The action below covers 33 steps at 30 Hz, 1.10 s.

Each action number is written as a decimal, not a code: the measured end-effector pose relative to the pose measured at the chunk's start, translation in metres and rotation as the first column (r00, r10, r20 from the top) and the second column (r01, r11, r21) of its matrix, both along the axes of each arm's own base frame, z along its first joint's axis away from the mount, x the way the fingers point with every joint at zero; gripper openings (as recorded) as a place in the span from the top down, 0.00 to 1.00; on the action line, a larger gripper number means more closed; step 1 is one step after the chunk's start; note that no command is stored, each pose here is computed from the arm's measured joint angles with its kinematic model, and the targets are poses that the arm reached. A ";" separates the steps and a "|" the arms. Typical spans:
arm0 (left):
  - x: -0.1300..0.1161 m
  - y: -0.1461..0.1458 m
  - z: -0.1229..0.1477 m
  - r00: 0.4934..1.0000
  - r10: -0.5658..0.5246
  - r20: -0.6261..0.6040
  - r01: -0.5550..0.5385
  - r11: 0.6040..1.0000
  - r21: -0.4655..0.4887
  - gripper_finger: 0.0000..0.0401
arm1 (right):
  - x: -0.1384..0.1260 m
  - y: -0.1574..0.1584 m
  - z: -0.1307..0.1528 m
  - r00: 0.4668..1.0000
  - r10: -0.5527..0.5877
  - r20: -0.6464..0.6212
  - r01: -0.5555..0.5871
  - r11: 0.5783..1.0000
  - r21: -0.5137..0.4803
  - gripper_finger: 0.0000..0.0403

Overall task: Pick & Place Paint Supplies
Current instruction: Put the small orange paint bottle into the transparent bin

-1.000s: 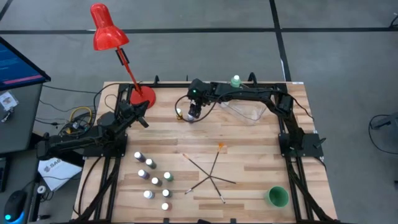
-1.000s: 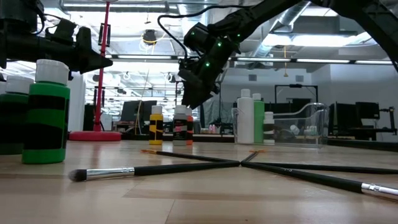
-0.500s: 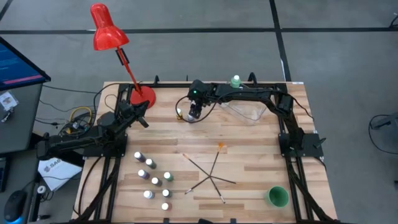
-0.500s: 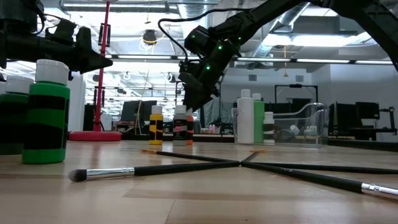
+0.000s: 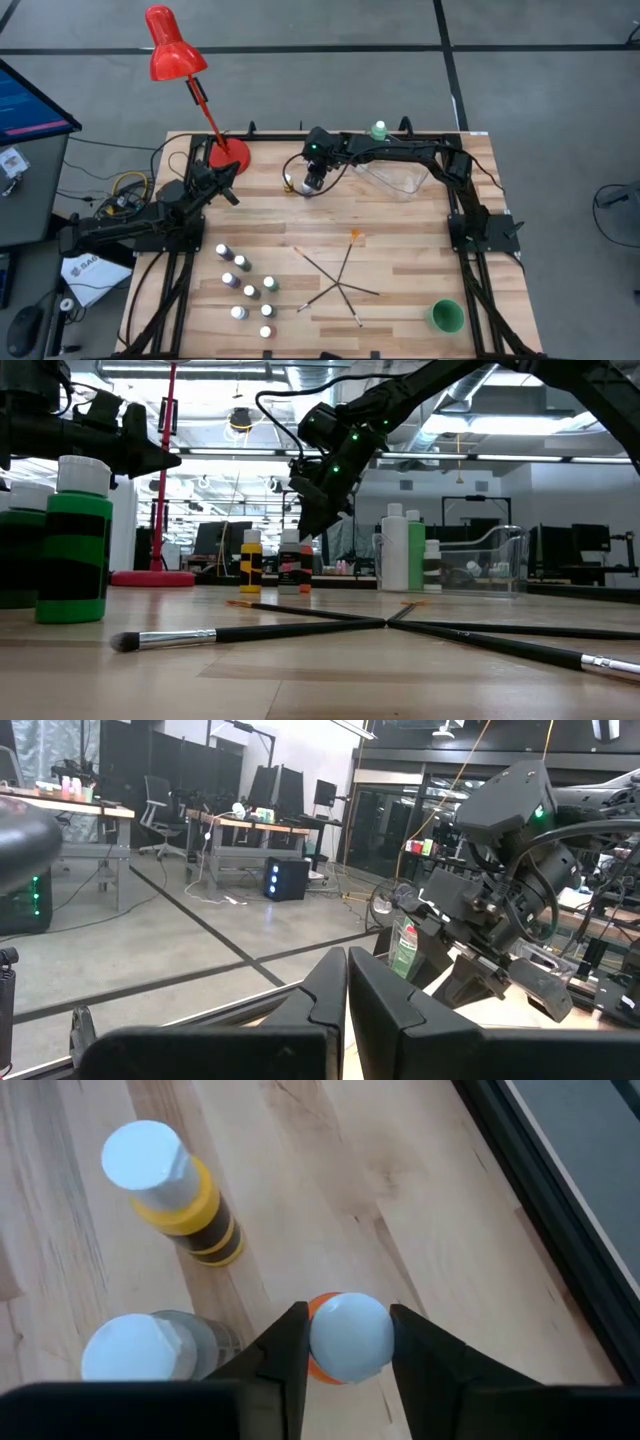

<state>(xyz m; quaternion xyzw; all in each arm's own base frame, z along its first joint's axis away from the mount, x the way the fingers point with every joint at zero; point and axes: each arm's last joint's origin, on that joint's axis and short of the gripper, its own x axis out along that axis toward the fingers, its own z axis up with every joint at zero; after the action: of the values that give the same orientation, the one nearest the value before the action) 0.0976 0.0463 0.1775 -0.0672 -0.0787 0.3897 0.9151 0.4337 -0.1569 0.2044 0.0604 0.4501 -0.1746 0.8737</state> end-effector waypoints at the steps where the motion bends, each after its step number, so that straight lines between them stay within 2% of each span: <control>1: 0.000 0.000 0.000 1.000 0.000 0.000 0.000 1.000 0.000 0.98 | 0.000 0.000 0.001 1.000 0.000 0.001 0.000 1.000 0.000 0.72; 5: 0.000 0.000 0.000 1.000 0.000 0.000 0.000 1.000 0.000 0.98 | -0.006 0.002 0.015 1.000 -0.012 0.002 0.012 1.000 -0.016 0.72; 11: 0.000 0.000 0.000 1.000 0.000 0.001 0.000 1.000 0.000 0.98 | -0.034 0.012 0.067 1.000 -0.013 0.015 0.013 1.000 -0.020 0.72; 17: 0.000 0.000 0.000 1.000 0.000 0.003 0.000 1.000 0.001 0.98 | -0.082 0.029 0.128 0.999 -0.034 0.036 0.035 0.999 -0.016 0.71; 23: 0.000 0.000 0.001 1.000 0.000 0.006 0.000 1.000 0.002 0.98 | -0.137 0.043 0.171 0.988 -0.157 0.004 0.157 0.986 -0.057 0.71; 28: 0.000 0.000 0.001 1.000 0.000 0.007 0.000 1.000 0.002 0.98 | -0.174 0.042 0.174 0.952 -0.304 -0.028 0.299 0.948 -0.112 0.70; 33: 0.000 0.000 0.001 1.000 0.000 0.007 0.000 1.000 0.002 0.98 | -0.198 0.028 0.144 0.914 -0.400 -0.070 0.391 0.914 -0.108 0.71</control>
<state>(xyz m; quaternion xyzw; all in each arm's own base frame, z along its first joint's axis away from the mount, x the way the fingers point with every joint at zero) 0.0975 0.0463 0.1782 -0.0675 -0.0823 0.3895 0.9148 0.2359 -0.1292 0.3482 0.1023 0.4592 -0.3706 0.8008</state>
